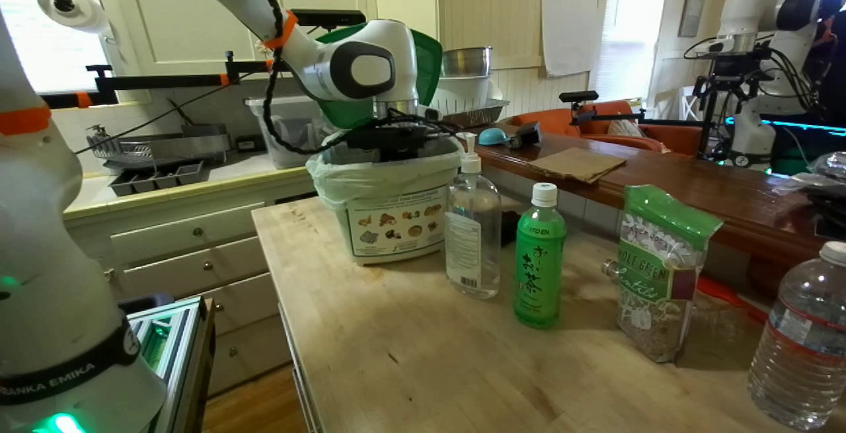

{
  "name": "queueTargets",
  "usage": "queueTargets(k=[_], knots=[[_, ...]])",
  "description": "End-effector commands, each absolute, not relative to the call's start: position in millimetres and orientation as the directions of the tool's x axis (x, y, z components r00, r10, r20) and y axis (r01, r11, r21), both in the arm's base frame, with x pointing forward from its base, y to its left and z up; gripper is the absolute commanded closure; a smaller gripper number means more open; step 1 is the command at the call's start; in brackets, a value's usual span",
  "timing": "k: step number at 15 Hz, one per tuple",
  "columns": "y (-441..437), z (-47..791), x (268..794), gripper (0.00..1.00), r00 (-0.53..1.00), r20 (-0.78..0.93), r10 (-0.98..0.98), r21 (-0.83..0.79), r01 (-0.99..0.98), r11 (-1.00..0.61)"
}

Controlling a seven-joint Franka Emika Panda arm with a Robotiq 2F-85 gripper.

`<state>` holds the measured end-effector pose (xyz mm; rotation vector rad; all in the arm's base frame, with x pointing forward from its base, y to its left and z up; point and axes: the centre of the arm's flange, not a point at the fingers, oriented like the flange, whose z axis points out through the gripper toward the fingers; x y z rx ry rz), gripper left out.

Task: Pick up the object from the box and put it on the table

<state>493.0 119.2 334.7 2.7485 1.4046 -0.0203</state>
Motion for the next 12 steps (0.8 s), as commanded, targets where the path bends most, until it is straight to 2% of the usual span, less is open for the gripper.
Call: queueTargets(k=[1,7,12], knots=[[107.7,347.6,494.4,0.96,0.626,-0.019,0.780,0.053,0.779,-0.624],[85.9,379.7,498.9,0.96,0.678,0.061,0.732,0.086,0.728,-0.681],[76.0,411.1,509.2,0.96,0.729,0.192,0.657,0.079,0.656,-0.751]])
